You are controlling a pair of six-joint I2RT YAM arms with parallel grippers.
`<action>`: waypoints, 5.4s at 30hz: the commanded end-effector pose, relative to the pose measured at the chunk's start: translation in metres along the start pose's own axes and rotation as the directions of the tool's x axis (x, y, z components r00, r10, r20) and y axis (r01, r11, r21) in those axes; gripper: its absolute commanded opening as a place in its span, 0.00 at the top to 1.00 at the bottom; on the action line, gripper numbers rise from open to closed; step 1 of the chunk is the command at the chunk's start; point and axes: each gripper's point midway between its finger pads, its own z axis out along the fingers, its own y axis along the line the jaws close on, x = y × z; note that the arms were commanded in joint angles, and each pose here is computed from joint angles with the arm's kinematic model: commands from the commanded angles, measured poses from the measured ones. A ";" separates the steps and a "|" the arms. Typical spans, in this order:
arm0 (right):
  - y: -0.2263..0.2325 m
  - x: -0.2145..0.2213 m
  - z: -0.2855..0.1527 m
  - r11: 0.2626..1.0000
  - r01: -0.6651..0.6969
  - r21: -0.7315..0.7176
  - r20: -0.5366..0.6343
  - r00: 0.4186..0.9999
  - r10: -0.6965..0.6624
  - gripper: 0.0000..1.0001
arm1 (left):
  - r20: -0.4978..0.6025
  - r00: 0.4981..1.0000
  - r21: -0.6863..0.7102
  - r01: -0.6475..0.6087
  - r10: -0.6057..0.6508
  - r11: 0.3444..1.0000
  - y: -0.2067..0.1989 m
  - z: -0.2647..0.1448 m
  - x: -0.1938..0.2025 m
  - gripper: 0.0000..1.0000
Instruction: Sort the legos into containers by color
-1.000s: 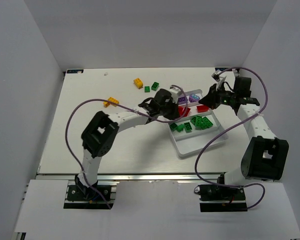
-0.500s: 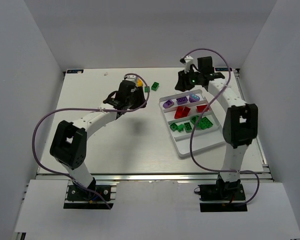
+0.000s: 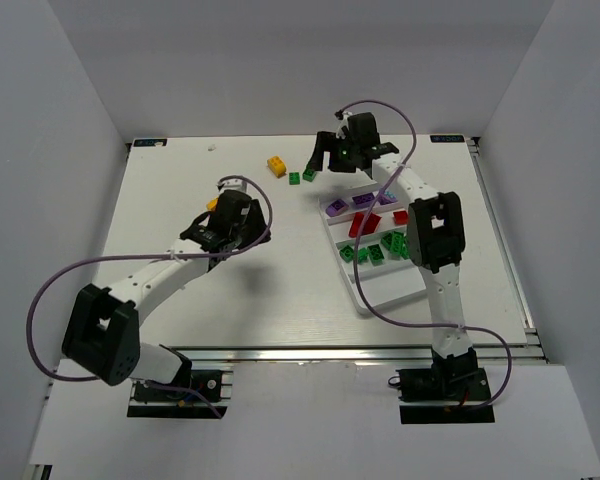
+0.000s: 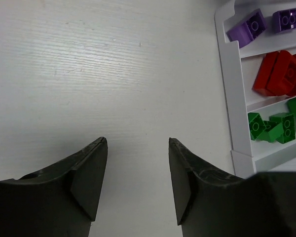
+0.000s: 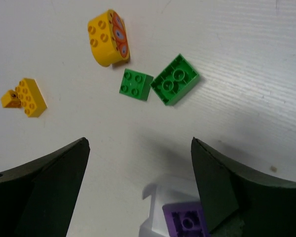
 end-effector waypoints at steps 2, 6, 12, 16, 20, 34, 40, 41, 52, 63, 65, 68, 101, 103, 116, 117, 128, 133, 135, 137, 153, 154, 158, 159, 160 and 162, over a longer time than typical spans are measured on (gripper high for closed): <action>0.017 -0.056 0.010 0.987 -0.151 -0.051 0.179 0.971 0.158 0.11 | 0.087 0.993 -0.017 0.087 -0.086 0.996 0.008 -0.025 -0.014 0.37; 0.020 -0.056 0.032 0.987 -0.158 -0.018 0.215 0.964 0.158 0.11 | 0.112 0.990 -0.038 0.094 -0.089 0.995 0.015 -0.036 -0.017 0.37; 0.020 -0.045 0.052 1.000 -0.029 0.010 0.229 0.973 0.026 0.11 | 0.128 0.988 -0.056 0.098 -0.090 0.994 0.021 -0.036 -0.015 0.34; 0.034 -0.062 0.045 0.994 0.101 -0.031 0.279 0.956 -0.089 0.11 | 0.120 0.990 -0.049 0.080 -0.074 0.996 0.018 -0.026 -0.015 0.36; 0.058 -0.071 0.021 0.927 0.351 -0.130 0.363 0.887 -0.284 0.11 | 0.126 0.991 -0.035 0.050 -0.045 0.998 0.011 -0.017 -0.022 0.68; 0.058 -0.083 -0.098 0.772 0.549 -0.322 0.388 0.820 -0.421 0.24 | -0.053 0.996 0.006 -0.075 0.075 0.997 -0.039 0.109 -0.058 0.29; 0.038 -0.073 -0.140 0.799 0.494 -0.342 0.385 0.850 -0.360 0.96 | -0.077 0.991 -0.043 -0.116 0.112 0.992 -0.047 0.172 -0.071 0.29; 0.037 -0.072 -0.146 0.797 0.501 -0.338 0.392 0.845 -0.364 0.92 | -0.074 0.991 -0.043 -0.117 0.113 0.992 -0.049 0.178 -0.073 0.30; 0.018 -0.061 -0.181 0.840 0.415 -0.349 0.389 0.880 -0.273 0.76 | -0.005 0.996 -0.061 -0.090 0.090 0.994 -0.056 0.233 -0.086 0.32; 0.015 -0.060 -0.191 0.849 0.385 -0.362 0.396 0.888 -0.233 0.74 | 0.062 0.994 -0.136 -0.080 0.090 0.987 -0.042 0.260 -0.092 0.35; 0.015 -0.061 -0.192 0.849 0.383 -0.364 0.397 0.888 -0.230 0.74 | 0.068 0.994 -0.133 -0.078 0.088 0.988 -0.044 0.264 -0.093 0.35; 0.015 -0.061 -0.195 0.850 0.381 -0.364 0.400 0.888 -0.227 0.74 | 0.056 0.995 -0.141 -0.076 0.084 0.987 -0.041 0.273 -0.086 0.38; 0.009 -0.011 -0.213 0.839 0.436 -0.325 0.329 0.884 -0.331 0.72 | 0.020 0.974 0.686 -0.177 0.225 0.706 -0.163 0.028 -0.002 0.97; 0.009 -0.010 -0.219 0.826 0.460 -0.325 0.337 0.873 -0.353 0.71 | 0.013 0.966 0.717 -0.189 0.258 0.671 -0.182 0.020 0.014 0.96; -0.019 -0.003 -0.252 0.867 0.439 -0.235 0.331 0.875 -0.353 0.66 | -0.051 0.939 0.757 -0.187 0.341 0.626 -0.255 0.051 0.066 0.73; -0.021 -0.002 -0.253 0.869 0.437 -0.230 0.330 0.876 -0.353 0.66 | -0.072 0.933 0.757 -0.180 0.354 0.629 -0.256 0.056 0.077 0.72; -0.028 0.010 -0.260 0.884 0.421 -0.205 0.319 0.882 -0.346 0.63 | -0.093 0.909 0.754 -0.203 0.407 0.625 -0.277 0.064 0.084 0.42; -0.029 0.011 -0.260 0.886 0.416 -0.205 0.317 0.885 -0.343 0.63 | -0.073 0.906 0.739 -0.232 0.417 0.633 -0.278 0.063 0.076 0.41; -0.029 0.012 -0.260 0.886 0.417 -0.205 0.316 0.885 -0.343 0.63 | -0.057 0.907 0.717 -0.254 0.418 0.649 -0.275 0.065 0.069 0.42; -0.030 0.013 -0.261 0.887 0.416 -0.202 0.315 0.885 -0.343 0.63 | -0.051 0.921 0.664 -0.258 0.386 0.702 -0.260 0.076 0.051 0.45; -0.036 0.026 -0.257 0.891 0.405 -0.207 0.294 0.894 -0.338 0.62 | 0.093 0.949 0.057 -0.307 0.301 0.950 -0.103 0.161 -0.103 0.33; -0.036 0.027 -0.257 0.890 0.405 -0.209 0.293 0.894 -0.338 0.62 | 0.079 0.945 0.046 -0.320 0.316 0.946 -0.100 0.167 -0.102 0.32; -0.037 0.028 -0.256 0.892 0.399 -0.211 0.291 0.897 -0.332 0.62 | 0.083 0.937 0.037 -0.344 0.340 0.938 -0.089 0.195 -0.107 0.29; -0.036 0.027 -0.255 0.892 0.401 -0.211 0.293 0.896 -0.333 0.62 | 0.087 0.935 0.036 -0.349 0.345 0.936 -0.088 0.198 -0.108 0.28; -0.037 0.027 -0.256 0.893 0.399 -0.211 0.293 0.897 -0.331 0.62 | 0.085 0.932 0.032 -0.356 0.352 0.934 -0.087 0.203 -0.106 0.27; -0.038 0.026 -0.254 0.892 0.400 -0.210 0.293 0.896 -0.333 0.62 | 0.088 0.923 0.037 -0.380 0.375 0.924 -0.087 0.213 -0.106 0.27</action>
